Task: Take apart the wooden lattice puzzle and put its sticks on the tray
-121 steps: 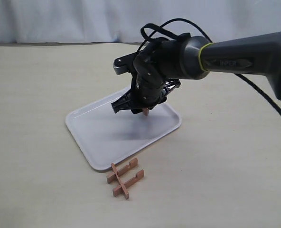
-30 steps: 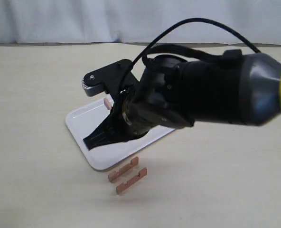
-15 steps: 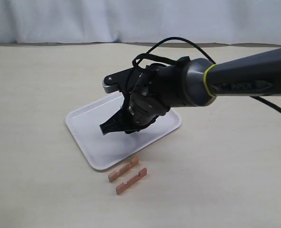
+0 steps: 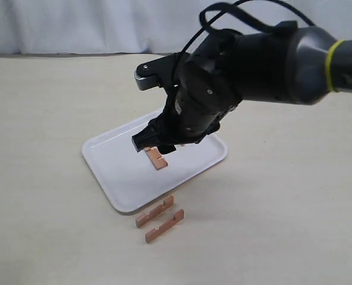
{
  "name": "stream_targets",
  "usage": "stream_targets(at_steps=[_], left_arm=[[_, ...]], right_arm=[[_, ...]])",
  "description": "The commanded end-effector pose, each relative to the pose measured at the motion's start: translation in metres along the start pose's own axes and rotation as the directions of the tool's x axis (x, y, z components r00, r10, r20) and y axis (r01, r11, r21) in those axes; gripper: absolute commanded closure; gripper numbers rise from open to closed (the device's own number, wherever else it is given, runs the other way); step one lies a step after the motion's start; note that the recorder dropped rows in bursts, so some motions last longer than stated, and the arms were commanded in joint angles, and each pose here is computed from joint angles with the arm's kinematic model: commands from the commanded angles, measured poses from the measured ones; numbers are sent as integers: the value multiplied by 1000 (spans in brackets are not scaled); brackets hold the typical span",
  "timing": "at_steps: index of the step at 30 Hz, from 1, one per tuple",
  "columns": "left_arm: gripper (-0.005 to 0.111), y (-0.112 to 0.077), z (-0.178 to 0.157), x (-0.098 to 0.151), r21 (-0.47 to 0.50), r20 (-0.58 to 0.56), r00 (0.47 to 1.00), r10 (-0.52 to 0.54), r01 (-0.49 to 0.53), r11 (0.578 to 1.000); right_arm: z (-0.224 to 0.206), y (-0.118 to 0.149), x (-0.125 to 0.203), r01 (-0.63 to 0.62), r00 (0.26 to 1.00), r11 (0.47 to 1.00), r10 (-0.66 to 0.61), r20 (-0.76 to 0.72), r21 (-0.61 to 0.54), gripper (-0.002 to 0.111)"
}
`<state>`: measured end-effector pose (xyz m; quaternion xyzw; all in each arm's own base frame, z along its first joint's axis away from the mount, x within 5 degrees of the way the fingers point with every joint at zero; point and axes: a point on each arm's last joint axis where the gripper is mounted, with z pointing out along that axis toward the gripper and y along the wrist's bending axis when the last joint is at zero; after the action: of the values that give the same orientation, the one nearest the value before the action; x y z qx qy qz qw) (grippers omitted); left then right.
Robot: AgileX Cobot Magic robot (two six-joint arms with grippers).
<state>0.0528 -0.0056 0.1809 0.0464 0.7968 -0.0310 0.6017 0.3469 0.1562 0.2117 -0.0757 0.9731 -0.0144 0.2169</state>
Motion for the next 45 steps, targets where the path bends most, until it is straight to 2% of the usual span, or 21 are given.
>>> stream_targets(at_steps=[1,5,9,13,16,19,22,24,31,36,45], left_arm=[[107,0,0,-1,1,12,1000,6,-6,1000],[107,0,0,-1,1,12,1000,6,-6,1000],[107,0,0,-1,1,12,1000,6,-6,1000],[107,0,0,-1,1,12,1000,6,-6,1000],[107,0,0,-1,1,12,1000,6,-6,1000],[107,0,0,-1,1,12,1000,6,-6,1000],[107,0,0,-1,1,12,1000,6,-6,1000],[107,0,0,-1,1,12,1000,6,-6,1000],[107,0,0,-1,1,12,1000,6,-6,1000],[107,0,0,-1,1,12,1000,6,-6,1000],[107,0,0,-1,1,12,1000,6,-6,1000]], right_arm=[[-22,0,12,90,988,994,-97,-119,-60,49],[-22,10,30,182,948,959,-230,-222,-218,49],[-13,20,56,293,879,863,-412,-238,-411,49],[-7,29,72,441,803,742,-578,-148,-504,49],[-7,47,82,617,685,606,-727,-35,-502,49],[-7,64,86,788,526,456,-848,68,-413,49],[-5,76,90,899,356,311,-929,99,-310,49],[-2,80,92,929,280,246,-956,90,-277,49],[17,78,95,949,193,176,-980,40,-262,54],[26,80,93,957,183,166,-982,50,-239,61],[45,80,98,961,144,137,-990,12,-239,61]])
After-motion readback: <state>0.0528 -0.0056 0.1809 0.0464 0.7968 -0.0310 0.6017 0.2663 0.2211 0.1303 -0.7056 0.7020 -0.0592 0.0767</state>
